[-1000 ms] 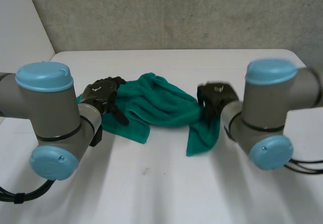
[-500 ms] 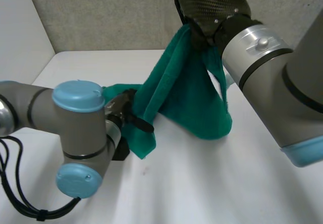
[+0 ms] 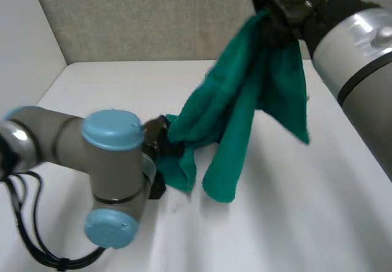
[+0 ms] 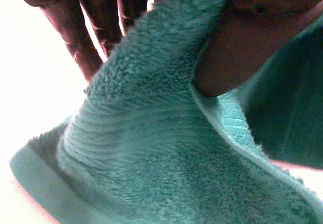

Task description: Fold the towel.

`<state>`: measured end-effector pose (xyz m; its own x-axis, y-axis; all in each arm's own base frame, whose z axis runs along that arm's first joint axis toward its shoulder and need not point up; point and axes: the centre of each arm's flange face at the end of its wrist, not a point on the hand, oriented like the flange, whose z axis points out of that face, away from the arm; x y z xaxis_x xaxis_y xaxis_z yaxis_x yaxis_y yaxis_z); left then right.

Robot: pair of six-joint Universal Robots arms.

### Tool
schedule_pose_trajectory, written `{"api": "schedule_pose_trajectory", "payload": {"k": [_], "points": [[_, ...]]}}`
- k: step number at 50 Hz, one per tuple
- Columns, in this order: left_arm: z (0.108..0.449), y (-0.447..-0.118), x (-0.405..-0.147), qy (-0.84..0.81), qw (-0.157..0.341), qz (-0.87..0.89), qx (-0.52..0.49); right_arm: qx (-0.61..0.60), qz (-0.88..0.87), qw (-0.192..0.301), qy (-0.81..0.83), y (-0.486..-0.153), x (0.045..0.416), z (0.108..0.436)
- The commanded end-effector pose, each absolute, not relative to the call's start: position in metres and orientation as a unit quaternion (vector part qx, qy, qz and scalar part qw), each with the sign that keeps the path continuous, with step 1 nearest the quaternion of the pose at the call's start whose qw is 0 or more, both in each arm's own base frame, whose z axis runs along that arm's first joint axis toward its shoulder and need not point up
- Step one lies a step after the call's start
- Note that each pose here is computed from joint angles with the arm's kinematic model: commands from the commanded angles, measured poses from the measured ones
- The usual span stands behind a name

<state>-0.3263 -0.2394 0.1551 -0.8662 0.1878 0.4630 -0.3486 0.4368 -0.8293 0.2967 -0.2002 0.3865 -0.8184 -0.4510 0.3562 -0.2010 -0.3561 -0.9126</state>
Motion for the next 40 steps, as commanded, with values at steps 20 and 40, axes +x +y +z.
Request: {"api": "schedule_pose_trajectory", "payload": {"k": [20,40], "points": [[0.174,-0.308,-0.258,-0.827,0.111,0.504,-0.222,-0.367,-0.572,0.005,0.734,-0.295,0.282,0.189],[0.195,-0.336,-0.271,-0.756,0.083,0.615,-0.207,-0.333,-0.595,0.020,0.731,-0.299,0.291,0.177]]}}
